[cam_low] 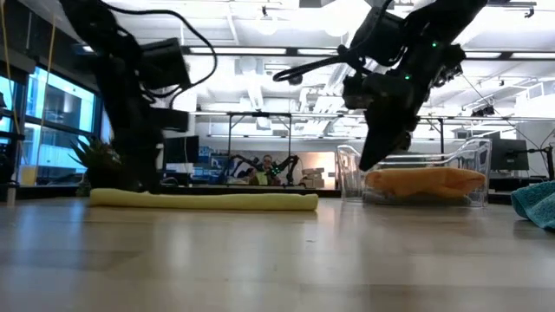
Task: Fold microfiber towels
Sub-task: Fold the yellow microfiber towel
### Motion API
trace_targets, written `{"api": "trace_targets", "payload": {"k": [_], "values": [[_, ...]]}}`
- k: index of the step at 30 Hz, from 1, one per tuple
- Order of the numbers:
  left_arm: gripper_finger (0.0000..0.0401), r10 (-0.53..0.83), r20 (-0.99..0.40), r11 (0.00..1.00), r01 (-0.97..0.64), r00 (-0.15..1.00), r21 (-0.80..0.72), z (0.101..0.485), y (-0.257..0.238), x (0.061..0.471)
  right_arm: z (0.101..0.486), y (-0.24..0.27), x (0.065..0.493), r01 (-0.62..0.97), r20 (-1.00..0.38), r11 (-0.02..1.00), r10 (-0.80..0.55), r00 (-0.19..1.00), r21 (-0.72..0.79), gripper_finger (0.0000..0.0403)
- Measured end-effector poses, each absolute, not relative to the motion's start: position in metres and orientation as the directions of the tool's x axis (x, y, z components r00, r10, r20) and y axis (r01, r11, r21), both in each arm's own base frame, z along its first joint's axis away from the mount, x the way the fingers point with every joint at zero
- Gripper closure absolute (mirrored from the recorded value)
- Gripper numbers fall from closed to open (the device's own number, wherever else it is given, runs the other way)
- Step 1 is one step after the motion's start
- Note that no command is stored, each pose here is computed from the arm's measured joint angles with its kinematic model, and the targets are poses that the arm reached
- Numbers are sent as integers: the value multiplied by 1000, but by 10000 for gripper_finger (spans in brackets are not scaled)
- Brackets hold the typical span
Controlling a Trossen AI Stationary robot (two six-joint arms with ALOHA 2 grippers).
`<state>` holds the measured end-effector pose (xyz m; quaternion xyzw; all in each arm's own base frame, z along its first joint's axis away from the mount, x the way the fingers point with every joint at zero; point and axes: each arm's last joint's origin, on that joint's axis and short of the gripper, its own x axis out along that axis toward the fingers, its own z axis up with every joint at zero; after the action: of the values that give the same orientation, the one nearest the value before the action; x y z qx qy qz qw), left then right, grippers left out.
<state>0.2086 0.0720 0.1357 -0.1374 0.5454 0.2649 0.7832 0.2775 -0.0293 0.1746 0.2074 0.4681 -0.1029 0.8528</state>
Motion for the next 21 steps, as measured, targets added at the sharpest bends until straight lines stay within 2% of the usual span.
{"api": "trace_targets", "payload": {"k": [7,12,16,21], "values": [[401,255,-921,838,-542,296,58,133,62,180,175,-30,280,384,-829,883,10,559,270,403],[401,278,-865,826,-563,418,-7,153,59,173,180,-33,287,498,-777,814,-95,622,299,403],[401,331,-801,807,-590,498,-34,169,59,171,183,-35,290,593,-748,717,-152,646,367,403],[401,354,-766,775,-627,537,-81,177,60,167,183,-34,290,687,-750,516,-121,650,512,390]]}}
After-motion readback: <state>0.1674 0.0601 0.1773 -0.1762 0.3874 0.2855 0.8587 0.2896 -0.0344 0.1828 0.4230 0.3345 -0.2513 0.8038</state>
